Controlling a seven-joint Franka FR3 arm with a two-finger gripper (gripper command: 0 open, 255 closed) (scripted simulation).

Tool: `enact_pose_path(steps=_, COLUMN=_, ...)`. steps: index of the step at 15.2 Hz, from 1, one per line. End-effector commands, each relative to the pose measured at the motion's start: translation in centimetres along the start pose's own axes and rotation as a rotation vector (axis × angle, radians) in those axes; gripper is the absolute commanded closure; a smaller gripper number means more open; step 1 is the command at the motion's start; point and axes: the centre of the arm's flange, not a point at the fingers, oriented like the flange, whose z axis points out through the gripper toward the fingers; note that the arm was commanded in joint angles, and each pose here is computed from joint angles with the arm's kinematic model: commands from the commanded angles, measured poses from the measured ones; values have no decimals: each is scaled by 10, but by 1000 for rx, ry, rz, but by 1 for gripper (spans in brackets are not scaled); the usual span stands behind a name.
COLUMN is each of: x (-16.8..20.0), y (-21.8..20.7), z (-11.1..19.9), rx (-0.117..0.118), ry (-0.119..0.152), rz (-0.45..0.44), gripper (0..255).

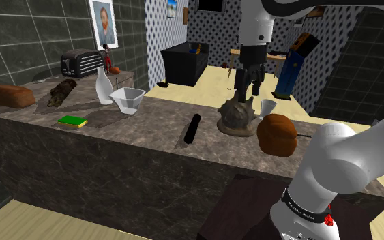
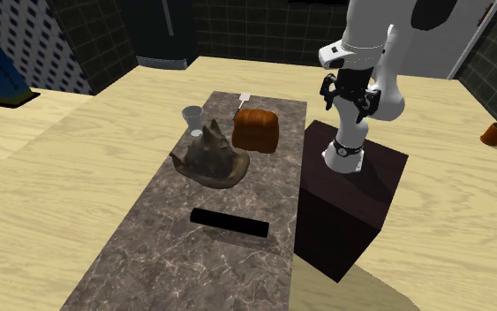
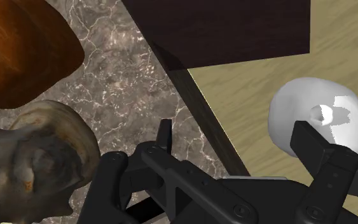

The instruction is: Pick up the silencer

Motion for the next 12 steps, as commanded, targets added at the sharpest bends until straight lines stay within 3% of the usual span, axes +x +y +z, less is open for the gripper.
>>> enact_pose_path(steps=1, x=0, y=0, z=0, rx=0, ry=0, rz=0, gripper=0)
enact_pose_path(steps=12, x=112, y=13, z=80, rx=51, ry=50, rz=265, gripper=0)
